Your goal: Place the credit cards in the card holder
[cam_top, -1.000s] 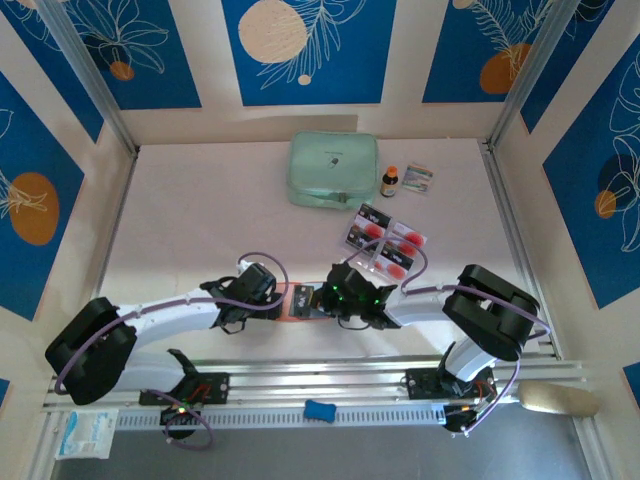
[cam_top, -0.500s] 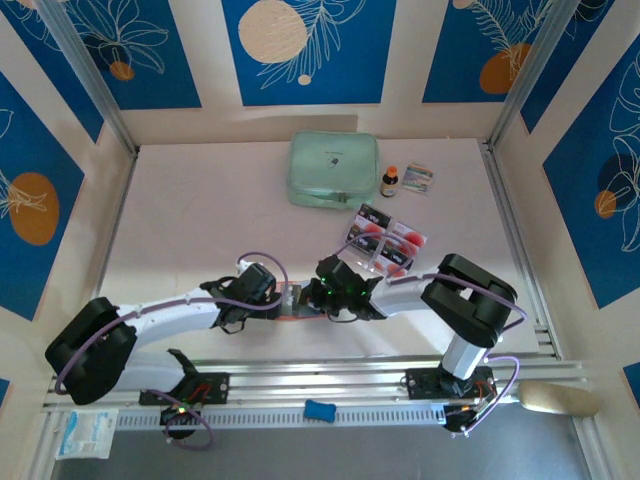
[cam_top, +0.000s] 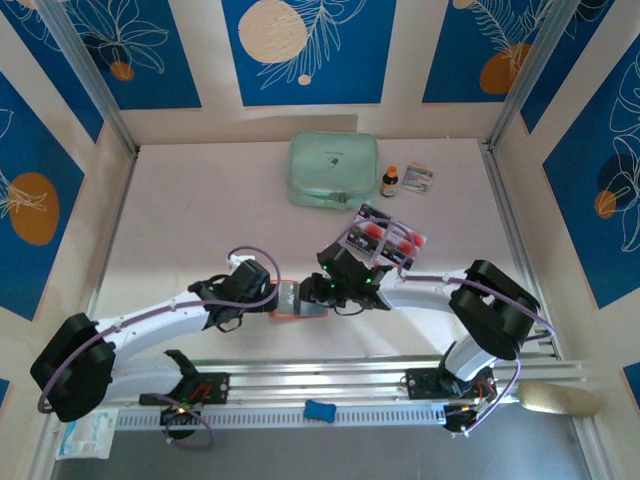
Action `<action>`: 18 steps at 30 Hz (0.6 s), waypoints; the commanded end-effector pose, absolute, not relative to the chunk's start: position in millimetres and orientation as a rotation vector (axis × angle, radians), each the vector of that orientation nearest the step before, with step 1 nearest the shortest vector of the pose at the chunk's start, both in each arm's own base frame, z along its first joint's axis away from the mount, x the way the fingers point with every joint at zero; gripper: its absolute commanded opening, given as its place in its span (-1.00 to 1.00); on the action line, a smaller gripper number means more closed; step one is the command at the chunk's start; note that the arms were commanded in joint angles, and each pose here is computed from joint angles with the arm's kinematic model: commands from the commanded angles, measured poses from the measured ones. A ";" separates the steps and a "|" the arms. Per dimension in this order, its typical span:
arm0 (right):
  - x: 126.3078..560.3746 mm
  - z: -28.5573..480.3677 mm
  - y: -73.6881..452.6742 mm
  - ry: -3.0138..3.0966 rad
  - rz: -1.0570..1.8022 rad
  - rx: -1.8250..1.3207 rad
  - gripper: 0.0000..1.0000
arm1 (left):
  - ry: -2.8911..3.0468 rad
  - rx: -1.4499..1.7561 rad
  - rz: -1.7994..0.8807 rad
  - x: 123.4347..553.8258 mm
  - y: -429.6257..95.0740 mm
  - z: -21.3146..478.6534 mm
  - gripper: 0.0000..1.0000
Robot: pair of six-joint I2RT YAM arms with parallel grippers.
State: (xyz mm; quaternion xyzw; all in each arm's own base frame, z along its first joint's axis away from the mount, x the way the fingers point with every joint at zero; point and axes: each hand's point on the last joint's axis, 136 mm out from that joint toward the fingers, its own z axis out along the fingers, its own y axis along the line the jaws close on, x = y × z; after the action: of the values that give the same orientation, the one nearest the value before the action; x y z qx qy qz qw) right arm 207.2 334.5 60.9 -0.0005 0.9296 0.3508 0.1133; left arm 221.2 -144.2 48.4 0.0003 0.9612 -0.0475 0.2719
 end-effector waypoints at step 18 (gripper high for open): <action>212.3 30.4 357.3 2.838 0.835 -0.226 -0.91 | 2.661 -0.050 -0.051 212.0 -130.9 18.1 1.00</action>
State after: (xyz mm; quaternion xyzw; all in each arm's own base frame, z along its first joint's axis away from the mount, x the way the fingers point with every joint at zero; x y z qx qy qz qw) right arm 213.3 352.3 31.8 -0.0613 0.9510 0.2897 0.0893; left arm 213.3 -134.0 23.4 -0.0097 0.9703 -0.0197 0.2411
